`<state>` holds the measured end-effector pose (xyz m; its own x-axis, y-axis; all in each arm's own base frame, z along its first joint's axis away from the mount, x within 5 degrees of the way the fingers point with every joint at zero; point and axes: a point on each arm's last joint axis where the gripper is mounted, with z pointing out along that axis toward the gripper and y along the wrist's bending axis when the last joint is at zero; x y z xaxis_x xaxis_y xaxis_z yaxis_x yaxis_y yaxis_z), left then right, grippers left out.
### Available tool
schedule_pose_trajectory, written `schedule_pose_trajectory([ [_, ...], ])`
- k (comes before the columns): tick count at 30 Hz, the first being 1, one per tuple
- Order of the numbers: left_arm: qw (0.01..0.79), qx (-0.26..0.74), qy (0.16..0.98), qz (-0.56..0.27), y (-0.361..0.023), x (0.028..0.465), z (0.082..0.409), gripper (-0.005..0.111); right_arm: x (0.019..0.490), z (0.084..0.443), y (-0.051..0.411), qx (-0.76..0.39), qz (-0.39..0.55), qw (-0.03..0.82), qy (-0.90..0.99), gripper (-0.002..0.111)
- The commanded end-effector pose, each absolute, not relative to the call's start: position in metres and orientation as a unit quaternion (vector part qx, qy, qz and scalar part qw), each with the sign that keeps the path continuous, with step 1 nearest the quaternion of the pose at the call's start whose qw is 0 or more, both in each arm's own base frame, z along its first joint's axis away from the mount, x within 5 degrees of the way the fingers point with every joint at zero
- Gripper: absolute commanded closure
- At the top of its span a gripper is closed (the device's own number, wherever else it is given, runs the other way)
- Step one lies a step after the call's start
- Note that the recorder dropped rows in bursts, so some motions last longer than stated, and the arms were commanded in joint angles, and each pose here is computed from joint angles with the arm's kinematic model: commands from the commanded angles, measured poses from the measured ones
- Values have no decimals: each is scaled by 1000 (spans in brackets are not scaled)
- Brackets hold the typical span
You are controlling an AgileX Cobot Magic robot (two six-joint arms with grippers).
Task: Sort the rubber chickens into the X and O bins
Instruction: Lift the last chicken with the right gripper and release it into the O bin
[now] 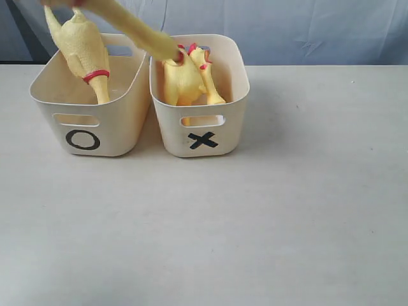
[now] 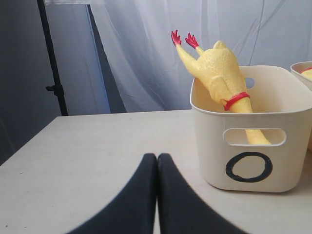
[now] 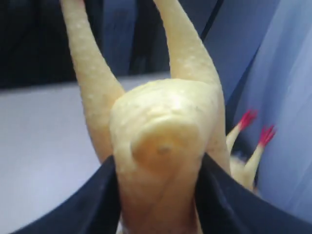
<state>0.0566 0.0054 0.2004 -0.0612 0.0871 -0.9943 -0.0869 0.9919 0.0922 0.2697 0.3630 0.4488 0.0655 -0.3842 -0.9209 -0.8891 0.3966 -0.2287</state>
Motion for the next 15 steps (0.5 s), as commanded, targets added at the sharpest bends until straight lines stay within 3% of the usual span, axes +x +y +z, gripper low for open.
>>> schedule_pose_trajectory([
  [1,688,1,723,58,5,56,201,107,293,460,379,-359,304,664,581,109],
  [6,688,1,723,58,5,56,201,107,326,416,403,-286,305,709,568,109],
  [15,688,1,723,58,5,56,201,107,368,289,438,-298,288,627,660,109],
])
